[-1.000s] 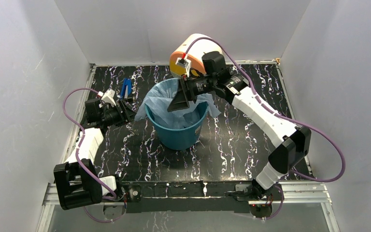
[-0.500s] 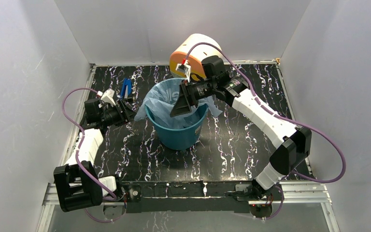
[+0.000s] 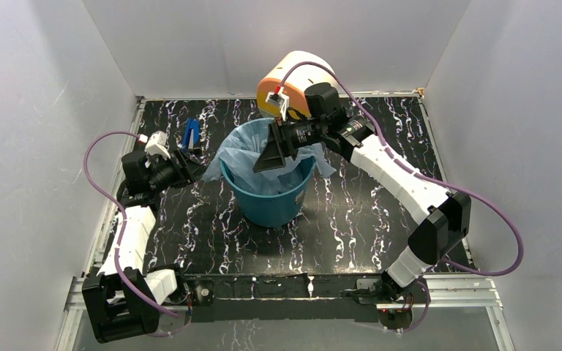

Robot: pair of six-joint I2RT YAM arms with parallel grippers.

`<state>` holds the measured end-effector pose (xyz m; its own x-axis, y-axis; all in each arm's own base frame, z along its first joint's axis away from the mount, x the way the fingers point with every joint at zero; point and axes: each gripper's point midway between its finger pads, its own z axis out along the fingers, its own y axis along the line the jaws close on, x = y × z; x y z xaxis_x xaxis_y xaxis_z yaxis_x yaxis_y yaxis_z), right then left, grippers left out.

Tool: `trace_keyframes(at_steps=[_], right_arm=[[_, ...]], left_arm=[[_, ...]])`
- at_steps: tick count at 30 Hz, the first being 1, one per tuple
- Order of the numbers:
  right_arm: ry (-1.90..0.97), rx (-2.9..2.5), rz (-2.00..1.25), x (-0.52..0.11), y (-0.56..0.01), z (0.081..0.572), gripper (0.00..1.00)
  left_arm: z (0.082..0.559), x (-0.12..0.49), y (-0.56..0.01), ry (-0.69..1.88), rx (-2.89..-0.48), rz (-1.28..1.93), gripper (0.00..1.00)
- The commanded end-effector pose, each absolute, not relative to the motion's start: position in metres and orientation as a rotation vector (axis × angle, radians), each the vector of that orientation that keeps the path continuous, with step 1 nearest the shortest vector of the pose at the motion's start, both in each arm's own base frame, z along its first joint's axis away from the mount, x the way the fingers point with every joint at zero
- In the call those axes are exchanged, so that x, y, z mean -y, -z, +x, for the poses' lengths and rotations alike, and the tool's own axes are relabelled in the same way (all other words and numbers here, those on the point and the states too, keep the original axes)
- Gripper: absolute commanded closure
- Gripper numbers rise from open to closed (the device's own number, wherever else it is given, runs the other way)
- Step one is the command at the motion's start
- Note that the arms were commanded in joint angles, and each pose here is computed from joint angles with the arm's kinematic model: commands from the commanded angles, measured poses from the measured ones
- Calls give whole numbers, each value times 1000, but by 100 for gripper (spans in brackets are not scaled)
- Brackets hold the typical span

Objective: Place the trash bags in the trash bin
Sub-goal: Place the trash bag in the trash bin.

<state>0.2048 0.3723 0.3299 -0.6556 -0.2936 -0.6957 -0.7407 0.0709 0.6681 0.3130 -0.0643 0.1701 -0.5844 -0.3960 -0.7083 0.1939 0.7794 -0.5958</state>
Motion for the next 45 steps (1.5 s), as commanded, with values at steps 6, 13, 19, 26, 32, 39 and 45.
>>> trace_keyframes(at_steps=[6, 13, 19, 26, 32, 39, 45], right_arm=[[-1617, -1936, -924, -403, -346, 233, 17], [-1625, -1837, -1044, -419, -354, 209, 16], [-1580, -1828, -1080, -414, -353, 202, 16], [-1493, -1764, -1169, -388, -352, 183, 16], [-1574, -1711, -1267, -378, -355, 159, 15], [-1588, -1729, -1177, -390, -361, 173, 11], [-1457, -1918, -911, -411, -347, 223, 9]], left_arm=[[315, 63, -175, 792, -2018, -133, 46], [315, 59, -175, 766, -2022, -143, 46], [314, 58, -173, 749, -2028, -150, 45], [315, 56, -173, 744, -2031, -159, 45], [316, 55, -175, 729, -2031, -148, 44], [316, 53, -172, 715, -2041, -163, 44], [316, 52, -171, 711, -2043, -165, 44]])
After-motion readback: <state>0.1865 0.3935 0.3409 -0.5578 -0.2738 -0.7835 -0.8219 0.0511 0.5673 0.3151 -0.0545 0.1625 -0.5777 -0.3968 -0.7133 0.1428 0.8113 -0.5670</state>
